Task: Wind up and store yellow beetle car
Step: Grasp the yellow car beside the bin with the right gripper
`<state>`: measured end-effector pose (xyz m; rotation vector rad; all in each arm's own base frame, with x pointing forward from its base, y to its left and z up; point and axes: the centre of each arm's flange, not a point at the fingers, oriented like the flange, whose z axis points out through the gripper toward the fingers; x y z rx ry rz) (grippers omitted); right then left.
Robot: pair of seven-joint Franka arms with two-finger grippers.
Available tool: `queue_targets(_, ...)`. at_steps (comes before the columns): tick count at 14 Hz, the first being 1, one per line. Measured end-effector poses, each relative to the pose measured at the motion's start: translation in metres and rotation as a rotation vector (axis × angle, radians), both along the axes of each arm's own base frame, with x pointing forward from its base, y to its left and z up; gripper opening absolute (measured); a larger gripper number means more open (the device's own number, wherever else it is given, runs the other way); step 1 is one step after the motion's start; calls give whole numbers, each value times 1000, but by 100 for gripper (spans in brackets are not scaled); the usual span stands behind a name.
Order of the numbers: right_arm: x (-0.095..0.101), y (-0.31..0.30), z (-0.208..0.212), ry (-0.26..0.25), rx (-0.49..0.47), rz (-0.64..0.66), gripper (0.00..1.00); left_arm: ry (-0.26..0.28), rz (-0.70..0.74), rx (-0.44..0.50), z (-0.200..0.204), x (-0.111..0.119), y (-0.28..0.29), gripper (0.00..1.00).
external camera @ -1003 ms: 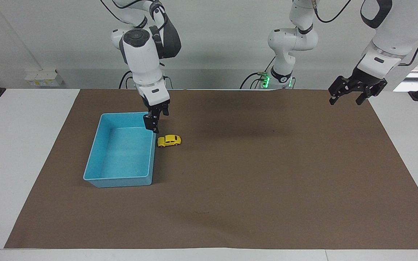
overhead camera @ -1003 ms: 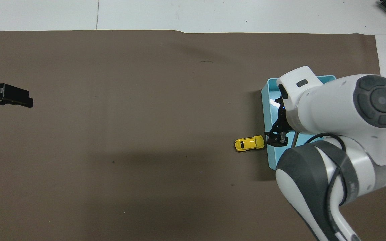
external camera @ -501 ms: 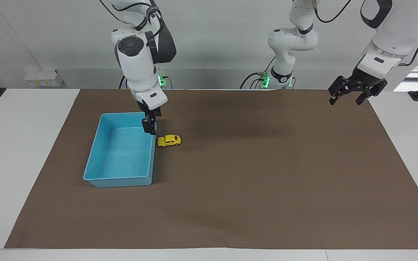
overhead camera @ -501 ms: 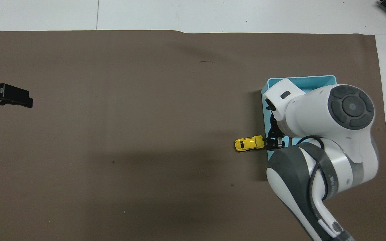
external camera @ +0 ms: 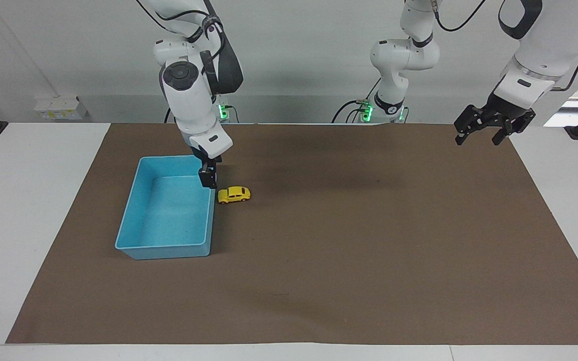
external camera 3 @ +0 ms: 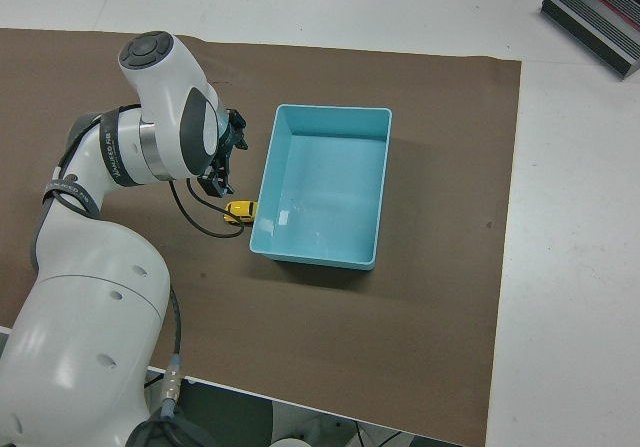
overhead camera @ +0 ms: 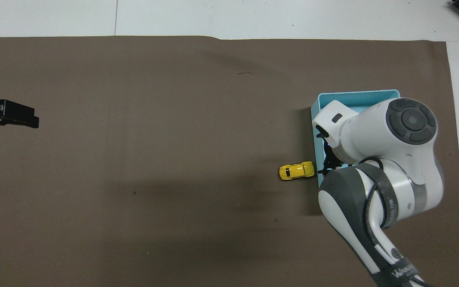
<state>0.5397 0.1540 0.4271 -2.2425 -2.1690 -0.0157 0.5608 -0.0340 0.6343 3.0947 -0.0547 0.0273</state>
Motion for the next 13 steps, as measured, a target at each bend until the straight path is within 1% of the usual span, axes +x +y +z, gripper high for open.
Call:
queue_targets(3,-4,5,-39,-2,3,10,100,0,0,0,0,0,0,100)
queue_targets(7,-11,11,-50,7,0,21,100,0,0,0,0,0,0,100)
queue_targets(11,-23,26,-74,-25,10,41,100,0,0,0,0,0,0,100)
queue_targets(13,-28,30,-89,-25,11,50,100,0,0,0,0,0,0,100)
